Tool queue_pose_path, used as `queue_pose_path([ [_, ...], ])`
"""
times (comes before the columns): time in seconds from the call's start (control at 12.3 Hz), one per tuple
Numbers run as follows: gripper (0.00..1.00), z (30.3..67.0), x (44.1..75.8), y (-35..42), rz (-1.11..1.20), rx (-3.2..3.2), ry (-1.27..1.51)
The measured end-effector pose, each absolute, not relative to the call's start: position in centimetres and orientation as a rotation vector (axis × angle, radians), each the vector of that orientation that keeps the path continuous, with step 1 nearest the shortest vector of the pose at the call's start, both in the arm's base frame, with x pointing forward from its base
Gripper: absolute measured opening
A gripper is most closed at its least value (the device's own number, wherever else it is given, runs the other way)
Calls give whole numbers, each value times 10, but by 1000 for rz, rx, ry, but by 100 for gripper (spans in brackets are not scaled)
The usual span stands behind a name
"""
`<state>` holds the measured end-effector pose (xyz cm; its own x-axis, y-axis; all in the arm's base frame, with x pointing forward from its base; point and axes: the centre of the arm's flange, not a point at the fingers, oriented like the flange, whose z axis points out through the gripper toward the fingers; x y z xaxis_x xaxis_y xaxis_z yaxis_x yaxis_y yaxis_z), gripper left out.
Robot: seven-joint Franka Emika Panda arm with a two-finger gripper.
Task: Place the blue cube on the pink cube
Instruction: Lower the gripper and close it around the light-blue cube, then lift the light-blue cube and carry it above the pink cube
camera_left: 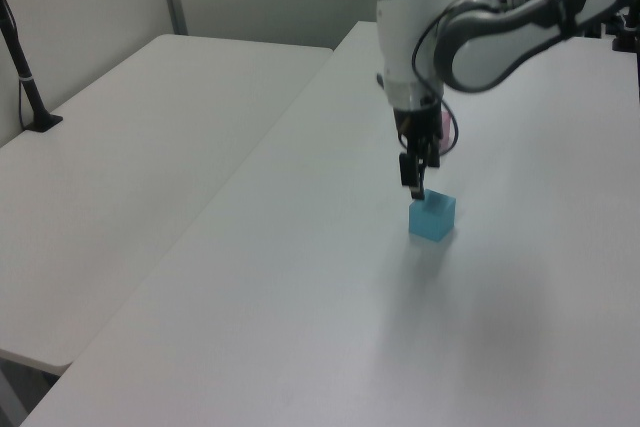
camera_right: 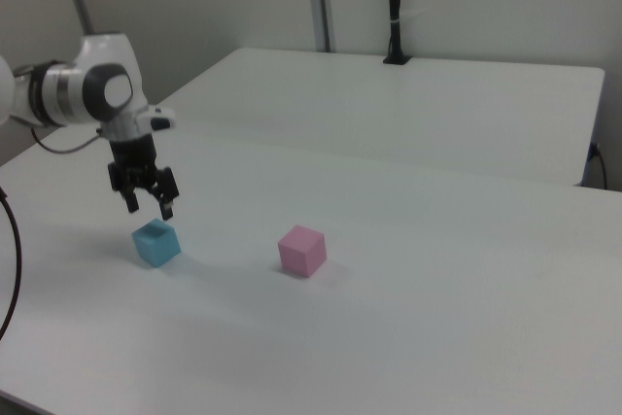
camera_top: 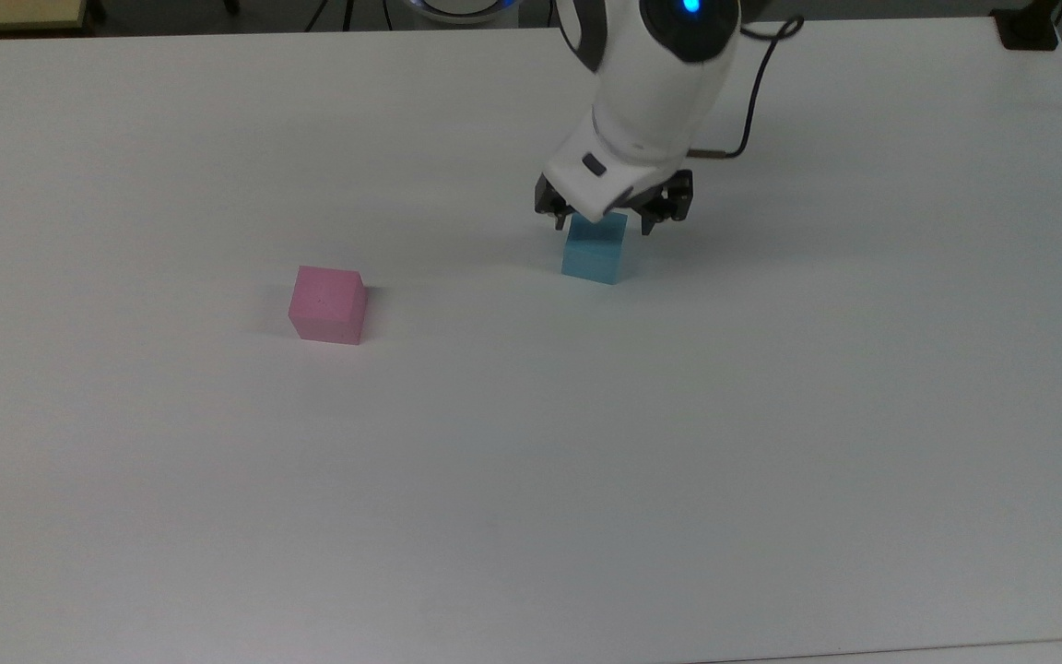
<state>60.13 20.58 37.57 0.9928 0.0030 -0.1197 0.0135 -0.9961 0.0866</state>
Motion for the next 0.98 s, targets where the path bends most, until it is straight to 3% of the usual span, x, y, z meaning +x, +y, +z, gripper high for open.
queue_pose_path([
  [0.24, 100, 338, 600, 212, -253, 3017, 20],
  [0.49, 96, 324, 597, 208, -280, 3004, 17],
  [0.57, 91, 321, 595, 208, -279, 3002, 19],
  [0.73, 65, 323, 595, 208, -274, 3005, 20],
  [0.98, 64, 347, 595, 200, -263, 3017, 49],
])
